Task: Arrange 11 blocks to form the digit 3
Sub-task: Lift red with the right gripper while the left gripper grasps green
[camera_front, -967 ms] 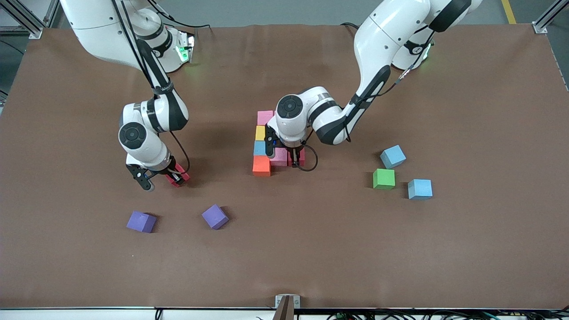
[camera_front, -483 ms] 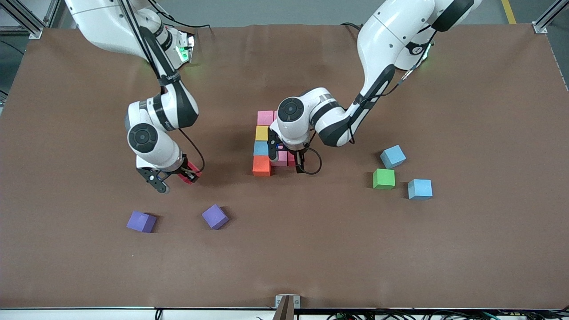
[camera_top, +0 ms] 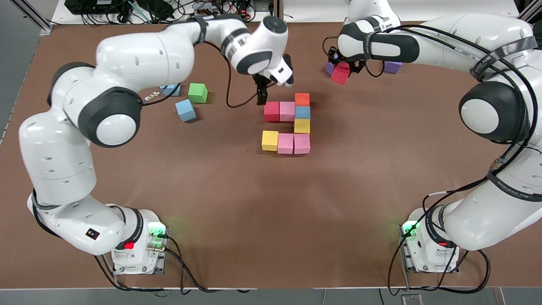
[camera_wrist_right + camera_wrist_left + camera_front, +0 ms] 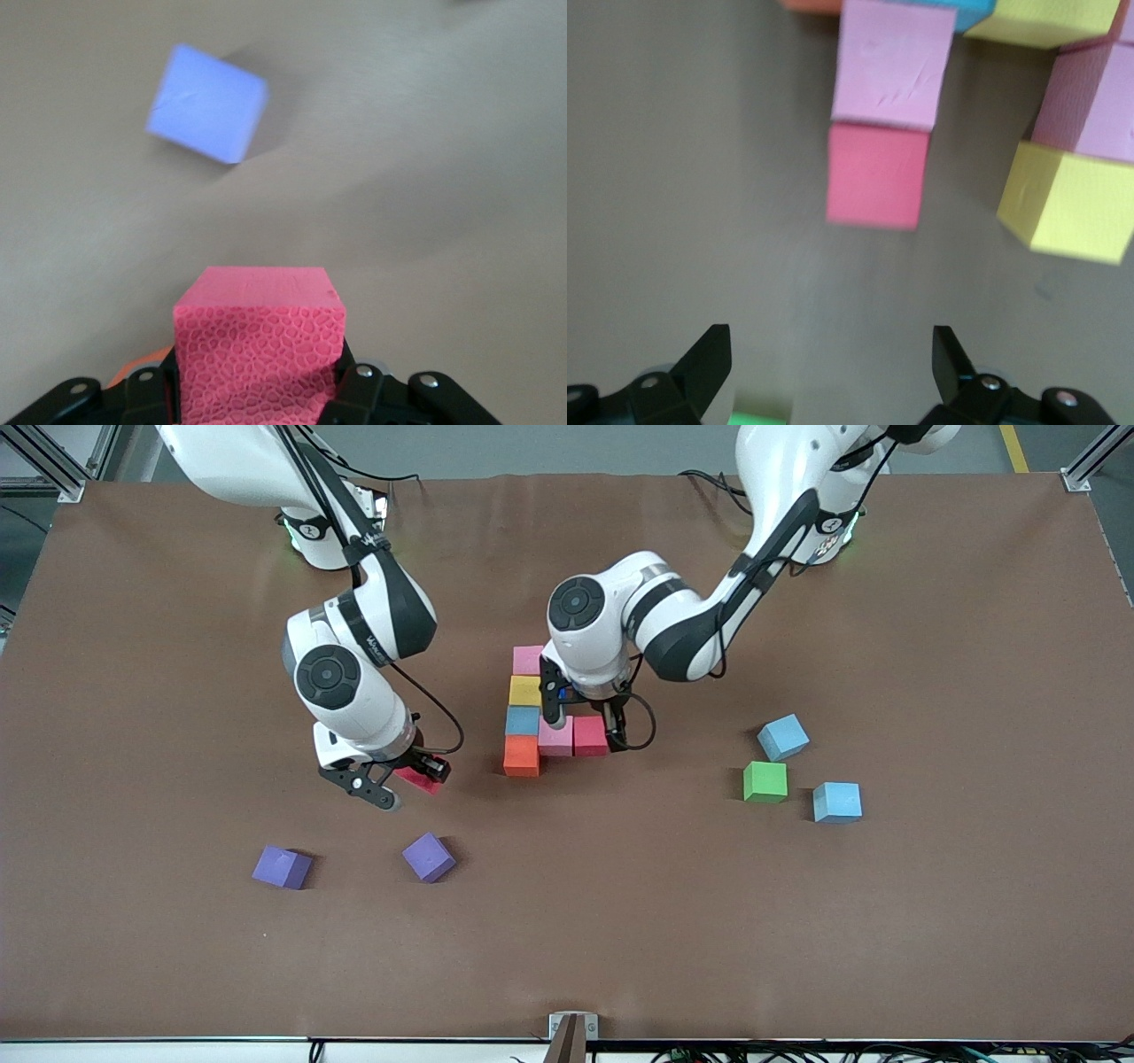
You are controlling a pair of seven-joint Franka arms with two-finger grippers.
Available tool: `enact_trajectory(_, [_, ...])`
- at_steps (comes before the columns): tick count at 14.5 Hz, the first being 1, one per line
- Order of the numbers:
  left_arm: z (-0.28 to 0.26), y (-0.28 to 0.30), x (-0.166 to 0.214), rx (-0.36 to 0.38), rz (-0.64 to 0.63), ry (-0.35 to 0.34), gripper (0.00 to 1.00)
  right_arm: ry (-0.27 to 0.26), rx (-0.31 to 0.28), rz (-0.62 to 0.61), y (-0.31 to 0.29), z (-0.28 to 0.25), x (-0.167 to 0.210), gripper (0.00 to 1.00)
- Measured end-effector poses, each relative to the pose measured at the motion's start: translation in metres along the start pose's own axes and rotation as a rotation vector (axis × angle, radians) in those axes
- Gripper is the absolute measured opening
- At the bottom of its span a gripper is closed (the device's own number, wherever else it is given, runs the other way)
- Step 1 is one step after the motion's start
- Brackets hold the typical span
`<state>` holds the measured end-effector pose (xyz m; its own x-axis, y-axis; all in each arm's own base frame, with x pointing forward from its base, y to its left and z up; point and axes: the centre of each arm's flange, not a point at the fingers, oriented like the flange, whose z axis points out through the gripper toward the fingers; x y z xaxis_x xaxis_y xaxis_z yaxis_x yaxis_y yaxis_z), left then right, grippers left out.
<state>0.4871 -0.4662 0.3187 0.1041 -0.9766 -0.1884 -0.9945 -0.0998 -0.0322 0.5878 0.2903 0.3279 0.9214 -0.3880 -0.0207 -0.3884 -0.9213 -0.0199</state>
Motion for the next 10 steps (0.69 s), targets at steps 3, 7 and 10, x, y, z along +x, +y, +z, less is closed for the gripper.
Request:
enact_trajectory(3, [-0.004, -0.059, -0.07, -0.073, 0.015, 0.029, 1.0, 0.009, 0.014, -0.21, -0.033, -0.001, -0.002, 0.6])
enact_trajectory(7, [0.014, -0.094, -0.14, -0.154, -0.019, 0.01, 1.0, -0.013, -0.003, -0.374, -0.076, 0.007, -0.009, 0.6])
enact_trajectory(10, [0.026, -0.085, -0.137, -0.119, -0.001, -0.041, 1.0, -0.01, -0.014, -0.431, -0.106, 0.022, -0.019, 0.6])
